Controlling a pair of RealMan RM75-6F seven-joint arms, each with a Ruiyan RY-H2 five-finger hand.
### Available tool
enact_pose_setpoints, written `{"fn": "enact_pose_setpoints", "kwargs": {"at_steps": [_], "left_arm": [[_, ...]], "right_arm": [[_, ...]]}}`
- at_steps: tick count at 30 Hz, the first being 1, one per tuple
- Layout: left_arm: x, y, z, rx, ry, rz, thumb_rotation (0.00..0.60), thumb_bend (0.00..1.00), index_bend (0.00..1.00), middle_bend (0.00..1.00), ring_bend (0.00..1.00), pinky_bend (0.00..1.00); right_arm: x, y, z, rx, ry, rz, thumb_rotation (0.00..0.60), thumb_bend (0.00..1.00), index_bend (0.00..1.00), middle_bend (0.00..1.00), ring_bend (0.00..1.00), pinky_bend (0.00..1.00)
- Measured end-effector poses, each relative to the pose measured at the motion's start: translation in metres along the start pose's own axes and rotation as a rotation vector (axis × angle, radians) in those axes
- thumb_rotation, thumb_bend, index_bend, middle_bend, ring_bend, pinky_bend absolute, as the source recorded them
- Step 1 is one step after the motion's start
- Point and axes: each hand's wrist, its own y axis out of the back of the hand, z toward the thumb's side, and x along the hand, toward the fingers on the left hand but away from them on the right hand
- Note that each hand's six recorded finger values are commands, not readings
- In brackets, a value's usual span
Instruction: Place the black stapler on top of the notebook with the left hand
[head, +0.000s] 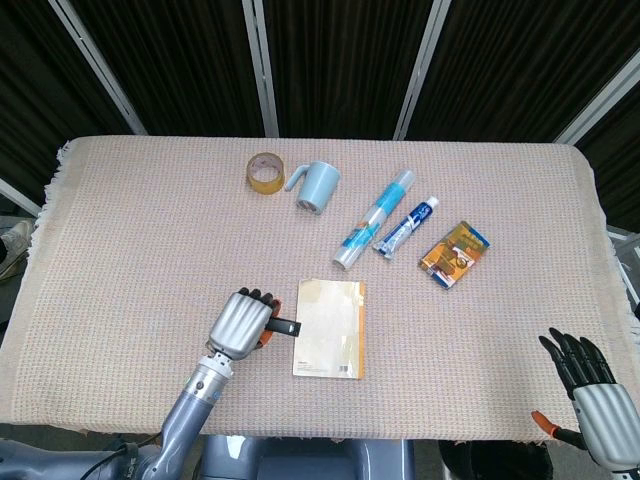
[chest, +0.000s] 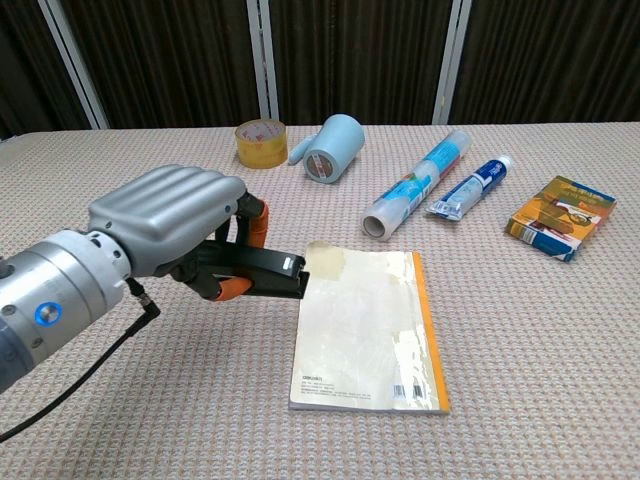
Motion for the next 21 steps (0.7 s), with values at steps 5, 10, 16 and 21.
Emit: {"fn": "enact_pose_setpoints", "kwargs": {"at_steps": [5,10,16,21], "left_arm": [[0.025,-0.006,0.025,-0.037,-0.008,-0.03,0.6,0.39,0.6,0.47,0.43,0.5],[0.048,-0.015,0.054,-0.031,-0.037,-0.052,0.6,0.39,0.6,0.47,0.43,0.5],[0.066,-0.019,0.086,-0.031,-0.083,-0.048,0.6,0.38,0.6,0.47,0.43,0.5],[0.07,-0.018,0.101,-0.01,-0.103,-0.043,0.6,0.38,0.6,0.47,0.43,0.5]], "right_arm": [[-0.001,-0.002,0.0,-0.002,0.009,0.014,0.6,0.1,0.0,0.0,0.0,0.0],[-0.003,-0.005,0.002,-0.007,0.025,0.036,0.6,0.1,0.0,0.0,0.0,0.0],[-0.004,-0.003,0.001,-0.02,0.028,0.036,0.6,0.1,0.0,0.0,0.0,0.0],[-0.005,-0.003,0.0,-0.025,0.028,0.039,0.6,0.1,0.0,0.0,0.0,0.0]]}}
